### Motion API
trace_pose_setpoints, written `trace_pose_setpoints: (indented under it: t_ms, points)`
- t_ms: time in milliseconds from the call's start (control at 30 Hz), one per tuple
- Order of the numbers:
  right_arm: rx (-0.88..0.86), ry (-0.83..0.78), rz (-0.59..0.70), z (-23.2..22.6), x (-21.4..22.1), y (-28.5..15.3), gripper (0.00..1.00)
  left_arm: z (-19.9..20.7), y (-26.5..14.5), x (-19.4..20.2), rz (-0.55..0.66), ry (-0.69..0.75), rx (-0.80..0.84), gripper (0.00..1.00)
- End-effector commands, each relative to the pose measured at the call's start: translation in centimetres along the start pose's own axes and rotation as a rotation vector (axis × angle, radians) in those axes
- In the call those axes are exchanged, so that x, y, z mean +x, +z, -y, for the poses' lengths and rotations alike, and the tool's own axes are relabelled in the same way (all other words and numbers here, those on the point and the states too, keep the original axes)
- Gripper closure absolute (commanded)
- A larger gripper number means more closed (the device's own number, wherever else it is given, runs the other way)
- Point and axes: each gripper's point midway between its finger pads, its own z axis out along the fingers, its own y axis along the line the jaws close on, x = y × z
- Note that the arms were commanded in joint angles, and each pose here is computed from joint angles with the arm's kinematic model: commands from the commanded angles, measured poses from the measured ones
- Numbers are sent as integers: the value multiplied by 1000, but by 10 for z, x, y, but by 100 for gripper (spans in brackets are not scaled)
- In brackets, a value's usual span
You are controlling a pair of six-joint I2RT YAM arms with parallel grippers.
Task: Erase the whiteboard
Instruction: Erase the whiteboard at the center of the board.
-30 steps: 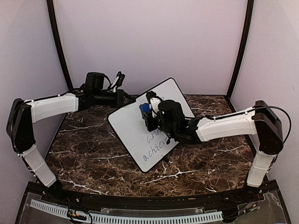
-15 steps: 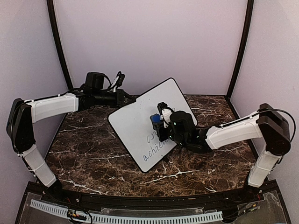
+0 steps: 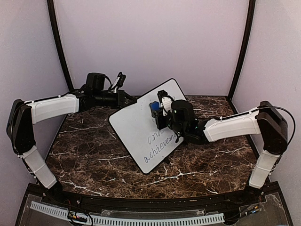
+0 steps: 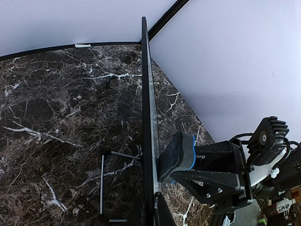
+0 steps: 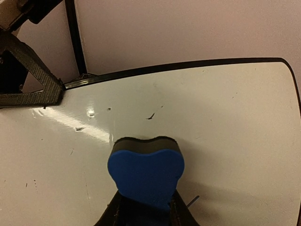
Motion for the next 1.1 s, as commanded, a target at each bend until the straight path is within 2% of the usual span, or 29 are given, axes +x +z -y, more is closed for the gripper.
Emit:
trace_pose_setpoints:
  t_ms: [0, 333, 800, 1067]
  points:
    - [-64, 23, -17, -9, 11, 1, 75, 20, 8, 21, -63, 53, 62, 100]
    - [-76, 14, -78, -17, 39, -19, 75, 22, 9, 22, -69, 40, 81, 100]
    - [-6, 9, 21, 0, -8, 7, 75, 23, 8, 21, -67, 45, 82, 100]
    - [6, -4, -54, 11, 28, -6, 75, 24, 8, 21, -69, 38, 94, 100]
